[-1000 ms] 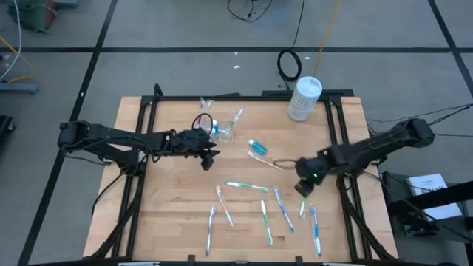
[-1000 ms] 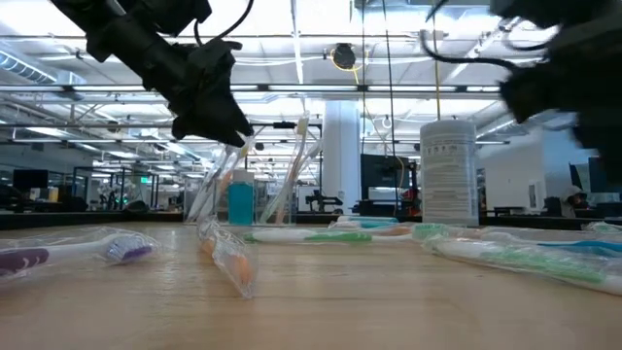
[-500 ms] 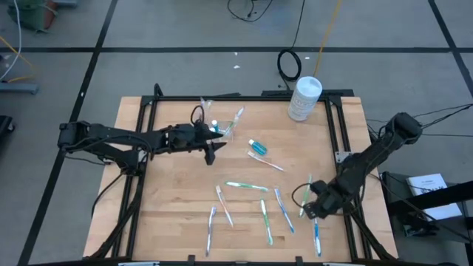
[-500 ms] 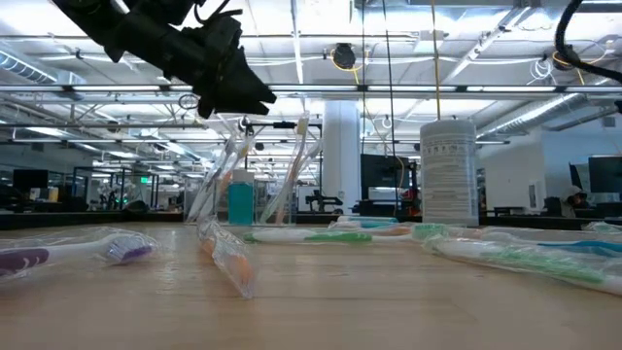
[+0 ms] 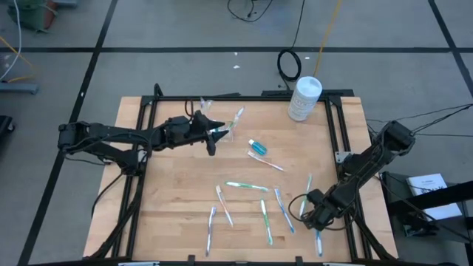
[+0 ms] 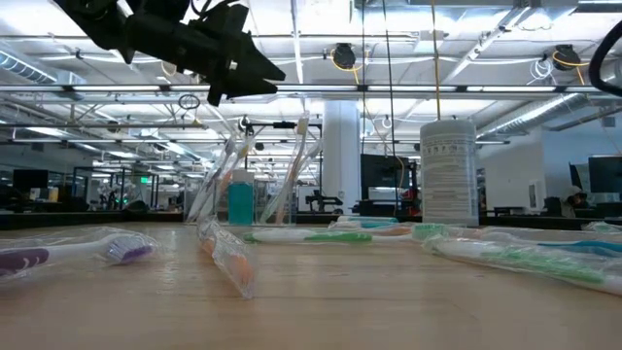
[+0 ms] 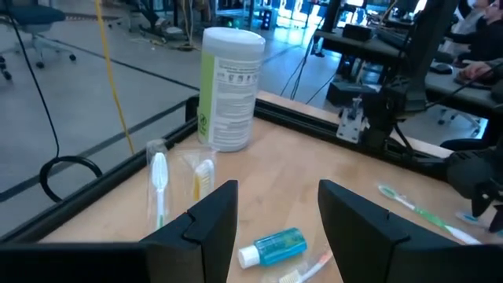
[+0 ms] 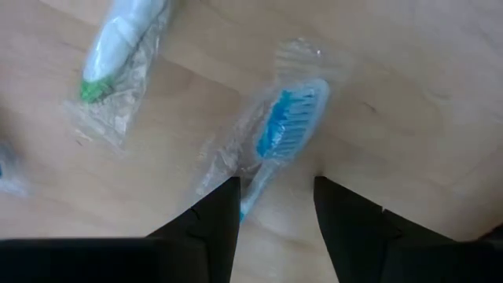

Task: Pick & Place toothbrushing station
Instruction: Put the blue toothbrush into the transparent organizer

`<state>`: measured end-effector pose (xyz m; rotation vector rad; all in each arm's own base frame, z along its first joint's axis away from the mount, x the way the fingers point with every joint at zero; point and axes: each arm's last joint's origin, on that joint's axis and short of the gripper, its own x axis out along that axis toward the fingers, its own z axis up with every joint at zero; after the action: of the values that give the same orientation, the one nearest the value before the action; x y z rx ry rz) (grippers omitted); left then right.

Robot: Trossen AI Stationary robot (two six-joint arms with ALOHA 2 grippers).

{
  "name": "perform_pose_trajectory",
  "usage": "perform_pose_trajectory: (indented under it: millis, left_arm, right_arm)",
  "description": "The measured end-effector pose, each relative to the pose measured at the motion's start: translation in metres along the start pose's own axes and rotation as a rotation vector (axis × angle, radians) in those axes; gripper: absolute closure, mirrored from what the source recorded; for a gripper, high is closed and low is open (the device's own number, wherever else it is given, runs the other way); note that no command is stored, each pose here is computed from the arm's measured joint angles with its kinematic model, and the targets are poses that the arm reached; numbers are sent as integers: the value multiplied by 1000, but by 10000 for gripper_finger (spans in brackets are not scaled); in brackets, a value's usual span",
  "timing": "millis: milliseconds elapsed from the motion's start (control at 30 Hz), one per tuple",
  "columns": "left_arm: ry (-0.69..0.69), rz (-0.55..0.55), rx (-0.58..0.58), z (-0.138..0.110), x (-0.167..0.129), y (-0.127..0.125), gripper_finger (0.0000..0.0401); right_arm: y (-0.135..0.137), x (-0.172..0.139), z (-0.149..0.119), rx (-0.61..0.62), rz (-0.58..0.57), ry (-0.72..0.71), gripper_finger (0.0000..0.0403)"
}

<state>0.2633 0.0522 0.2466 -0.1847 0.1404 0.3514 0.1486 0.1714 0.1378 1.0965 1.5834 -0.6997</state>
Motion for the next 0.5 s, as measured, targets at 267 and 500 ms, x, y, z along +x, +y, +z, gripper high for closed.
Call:
perform_pose_trajectory:
  millis: [267,500]
  left_arm:
    - [2,0,-1,0,0,0,217]
    - [35,5,-21,-3,0,0,217]
  right_arm:
    - [-1,-3,3,-89,26,-54,308]
    - [1,-18,6,-190,144,-180,395]
